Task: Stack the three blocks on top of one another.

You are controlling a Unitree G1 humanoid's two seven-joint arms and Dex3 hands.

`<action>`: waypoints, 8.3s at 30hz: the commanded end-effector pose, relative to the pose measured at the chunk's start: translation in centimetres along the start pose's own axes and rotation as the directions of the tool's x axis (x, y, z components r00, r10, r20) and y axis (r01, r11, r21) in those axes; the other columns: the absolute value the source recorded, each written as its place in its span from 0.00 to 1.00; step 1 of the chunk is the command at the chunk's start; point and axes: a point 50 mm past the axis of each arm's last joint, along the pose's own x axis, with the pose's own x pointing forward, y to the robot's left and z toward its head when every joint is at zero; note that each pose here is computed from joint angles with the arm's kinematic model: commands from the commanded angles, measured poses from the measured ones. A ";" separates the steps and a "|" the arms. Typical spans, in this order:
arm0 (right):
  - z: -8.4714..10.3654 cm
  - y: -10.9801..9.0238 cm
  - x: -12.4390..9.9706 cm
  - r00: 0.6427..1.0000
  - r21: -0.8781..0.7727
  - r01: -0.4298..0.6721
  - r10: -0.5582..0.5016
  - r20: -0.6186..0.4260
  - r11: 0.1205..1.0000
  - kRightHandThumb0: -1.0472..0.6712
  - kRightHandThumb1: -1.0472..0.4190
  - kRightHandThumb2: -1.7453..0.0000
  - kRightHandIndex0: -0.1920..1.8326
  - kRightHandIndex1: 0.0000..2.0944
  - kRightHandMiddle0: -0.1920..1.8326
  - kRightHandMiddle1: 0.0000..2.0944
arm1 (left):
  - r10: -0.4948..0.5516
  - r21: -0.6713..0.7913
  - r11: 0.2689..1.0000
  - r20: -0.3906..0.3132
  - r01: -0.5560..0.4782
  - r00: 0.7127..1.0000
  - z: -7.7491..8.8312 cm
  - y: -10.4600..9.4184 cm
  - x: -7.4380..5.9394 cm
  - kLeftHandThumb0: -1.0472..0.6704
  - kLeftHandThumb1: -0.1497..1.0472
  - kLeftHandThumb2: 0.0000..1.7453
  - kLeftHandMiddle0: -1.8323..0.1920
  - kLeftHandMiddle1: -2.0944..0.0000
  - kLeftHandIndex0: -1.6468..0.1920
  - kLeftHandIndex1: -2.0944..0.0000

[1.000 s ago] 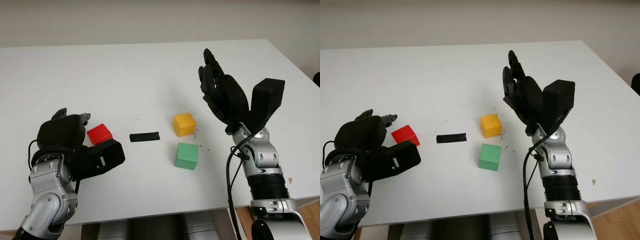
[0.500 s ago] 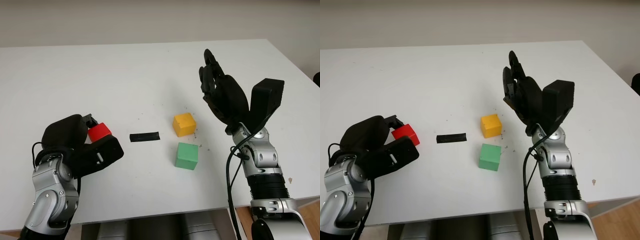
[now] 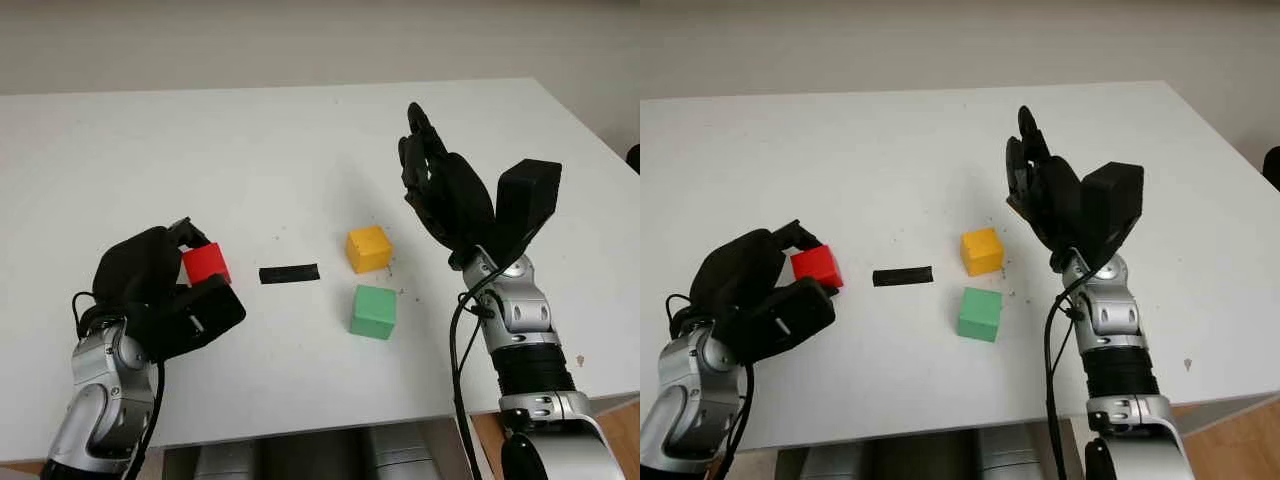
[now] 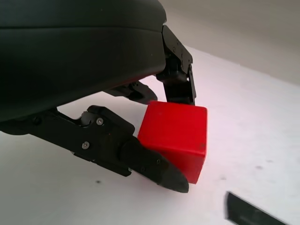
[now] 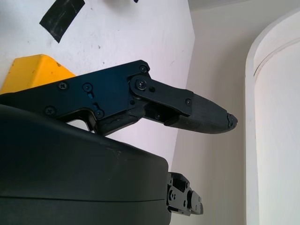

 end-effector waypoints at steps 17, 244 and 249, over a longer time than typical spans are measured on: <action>0.7 0.9 0.4 1.000 -0.012 -0.012 0.012 0.018 1.000 0.19 0.00 0.58 0.00 0.00 0.00 0.00 | -0.218 -0.095 0.965 0.223 0.244 0.950 4.4 2.7 2.0 0.40 0.91 0.03 0.69 0.98 0.69 0.21; -1.4 -2.5 0.7 0.943 -0.840 -0.271 0.307 -0.132 0.471 0.34 0.05 0.97 0.17 0.43 0.29 0.70 | 0.338 -0.687 0.684 -0.002 -0.247 0.941 0.0 2.0 -0.5 0.22 1.00 0.35 0.92 0.97 0.90 0.97; -1.1 -2.6 0.9 0.951 -0.768 -0.267 0.289 -0.112 0.582 0.34 0.05 0.97 0.15 0.41 0.27 0.74 | 0.333 -0.689 0.683 -0.002 -0.243 0.943 -0.1 2.0 -0.6 0.23 1.00 0.34 0.92 0.98 0.90 0.97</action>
